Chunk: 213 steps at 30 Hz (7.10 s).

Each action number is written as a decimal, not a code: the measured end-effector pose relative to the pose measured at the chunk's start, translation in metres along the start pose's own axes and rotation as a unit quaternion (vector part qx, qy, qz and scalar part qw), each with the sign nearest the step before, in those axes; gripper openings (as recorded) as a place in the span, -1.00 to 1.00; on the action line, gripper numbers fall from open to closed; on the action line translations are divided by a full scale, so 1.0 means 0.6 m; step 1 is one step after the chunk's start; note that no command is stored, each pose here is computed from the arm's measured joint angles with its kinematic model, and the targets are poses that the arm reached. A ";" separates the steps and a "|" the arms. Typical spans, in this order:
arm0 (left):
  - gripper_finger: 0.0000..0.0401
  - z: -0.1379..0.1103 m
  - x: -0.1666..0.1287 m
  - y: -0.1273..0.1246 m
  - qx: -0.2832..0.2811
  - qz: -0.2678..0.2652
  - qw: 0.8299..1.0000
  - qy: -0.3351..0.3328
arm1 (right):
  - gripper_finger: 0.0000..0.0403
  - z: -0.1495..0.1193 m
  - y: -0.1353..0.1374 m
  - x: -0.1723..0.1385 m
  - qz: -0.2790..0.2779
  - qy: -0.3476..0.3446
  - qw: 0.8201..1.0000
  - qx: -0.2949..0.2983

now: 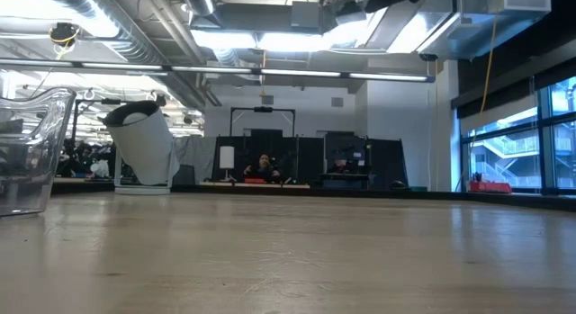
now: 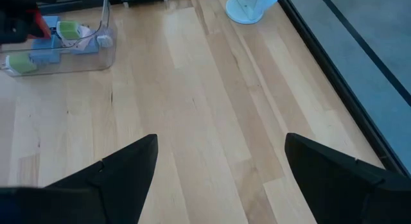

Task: Pick & Place Office items
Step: Put the orange adapter into the left transparent bin, then return to Home Position

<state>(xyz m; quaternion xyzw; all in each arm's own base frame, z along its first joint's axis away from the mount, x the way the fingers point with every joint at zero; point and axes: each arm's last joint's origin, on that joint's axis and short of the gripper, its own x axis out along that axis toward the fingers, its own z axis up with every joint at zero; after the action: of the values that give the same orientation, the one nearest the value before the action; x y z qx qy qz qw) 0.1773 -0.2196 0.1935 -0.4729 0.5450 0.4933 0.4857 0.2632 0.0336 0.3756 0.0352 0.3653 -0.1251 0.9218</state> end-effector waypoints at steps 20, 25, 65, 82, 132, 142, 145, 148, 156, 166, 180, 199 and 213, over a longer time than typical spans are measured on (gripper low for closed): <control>0.05 0.011 -0.006 -0.021 0.058 -0.002 0.997 0.045 | 0.70 0.000 0.000 0.000 -0.001 0.000 1.000 0.001; 0.10 0.027 -0.042 -0.017 0.103 -0.023 0.990 0.091 | 0.70 0.001 -0.004 0.000 -0.043 -0.013 0.999 0.012; 0.03 0.192 -0.259 0.088 0.240 -0.368 0.752 -0.492 | 0.70 0.007 -0.004 0.001 -0.015 -0.022 0.997 0.071; 0.06 0.256 -0.292 0.155 0.302 -0.371 0.744 -0.467 | 0.70 -0.046 -0.021 -0.001 0.036 -0.013 0.999 0.033; 0.05 0.279 -0.301 0.168 0.259 -0.386 0.753 -0.466 | 0.70 -0.397 -0.109 0.020 0.150 -0.390 0.886 0.200; 0.05 0.279 -0.301 0.168 0.259 -0.386 0.753 -0.466 | 0.70 -0.408 -0.107 0.035 0.165 -0.413 0.871 0.209; 0.05 0.279 -0.301 0.168 0.259 -0.386 0.753 -0.466 | 0.70 -0.407 -0.108 0.034 0.150 -0.420 0.872 0.202; 0.05 0.279 -0.301 0.168 0.256 -0.384 0.752 -0.470 | 0.70 -0.409 -0.113 0.037 0.092 -0.423 0.876 0.215; 0.05 0.263 -0.301 0.133 0.273 -0.406 0.762 -0.423 | 0.70 -0.413 -0.125 0.038 -0.026 -0.430 0.863 0.265; 0.05 0.260 -0.281 0.068 0.306 -0.357 0.784 -0.405 | 0.70 -0.413 -0.126 0.038 -0.035 -0.429 0.862 0.267; 0.05 0.304 -0.298 -0.016 0.470 -0.419 0.685 -0.367 | 0.70 -0.413 -0.126 0.038 -0.034 -0.429 0.863 0.266; 0.05 0.351 -0.149 0.133 0.362 -0.538 0.601 -0.467 | 0.70 -0.413 -0.126 0.039 -0.035 -0.428 0.863 0.265; 0.05 0.359 -0.077 0.198 0.272 -0.581 0.543 -0.542 | 0.70 -0.414 -0.126 0.039 -0.035 -0.426 0.864 0.265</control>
<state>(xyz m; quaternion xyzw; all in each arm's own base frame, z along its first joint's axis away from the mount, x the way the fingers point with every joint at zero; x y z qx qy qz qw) 0.0764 0.0044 0.2401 -0.1739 -0.1084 0.0939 0.9743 0.0952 -0.0054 0.1803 0.2084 -0.1093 -0.2524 0.9386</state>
